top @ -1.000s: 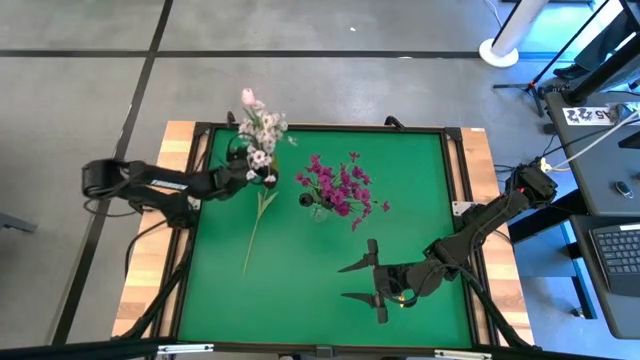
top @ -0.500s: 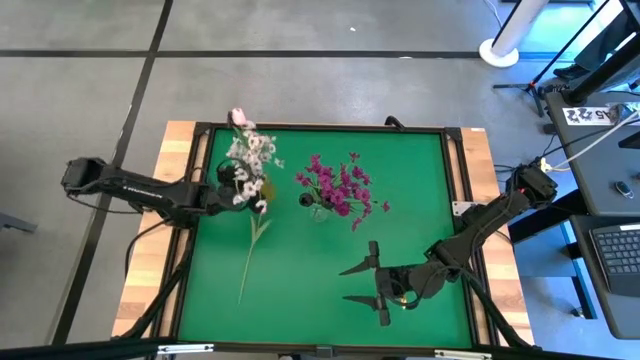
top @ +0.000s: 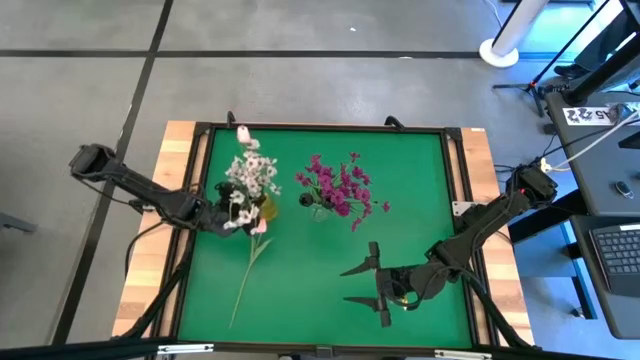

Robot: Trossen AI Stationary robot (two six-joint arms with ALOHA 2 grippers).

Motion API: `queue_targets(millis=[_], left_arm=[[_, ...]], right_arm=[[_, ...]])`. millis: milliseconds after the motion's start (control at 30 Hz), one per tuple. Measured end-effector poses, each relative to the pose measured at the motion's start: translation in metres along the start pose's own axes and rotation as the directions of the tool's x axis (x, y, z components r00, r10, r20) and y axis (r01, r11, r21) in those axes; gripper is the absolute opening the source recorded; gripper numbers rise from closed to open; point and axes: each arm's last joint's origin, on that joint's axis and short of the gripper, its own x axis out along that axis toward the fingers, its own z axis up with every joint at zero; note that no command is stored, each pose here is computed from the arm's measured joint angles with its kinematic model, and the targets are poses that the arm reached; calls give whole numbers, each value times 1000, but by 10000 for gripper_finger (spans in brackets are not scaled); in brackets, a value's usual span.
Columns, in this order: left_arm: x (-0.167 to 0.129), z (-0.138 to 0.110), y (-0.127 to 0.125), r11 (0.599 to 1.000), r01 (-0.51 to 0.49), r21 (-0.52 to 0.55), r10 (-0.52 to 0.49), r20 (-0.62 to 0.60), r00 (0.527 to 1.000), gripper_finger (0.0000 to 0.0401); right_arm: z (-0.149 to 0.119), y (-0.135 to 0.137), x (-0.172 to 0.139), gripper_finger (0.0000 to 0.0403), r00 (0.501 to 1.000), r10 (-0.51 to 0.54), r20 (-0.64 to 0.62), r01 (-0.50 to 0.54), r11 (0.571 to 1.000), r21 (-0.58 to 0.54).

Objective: Sort flowers into vase by color
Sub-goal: Move the yellow vase to the middle left of the table

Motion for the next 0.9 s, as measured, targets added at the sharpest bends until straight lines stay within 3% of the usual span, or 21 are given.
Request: queue_targets(millis=[700,900], left_arm=[[-14,-12,0,982,6,186,-8,7,1000,126],[-14,-13,0,982,9,190,-10,5,1000,167]], right_arm=[[1,0,0,246,1000,0,9,0,1000,-2],[1,0,0,246,1000,0,10,0,1000,-2]])
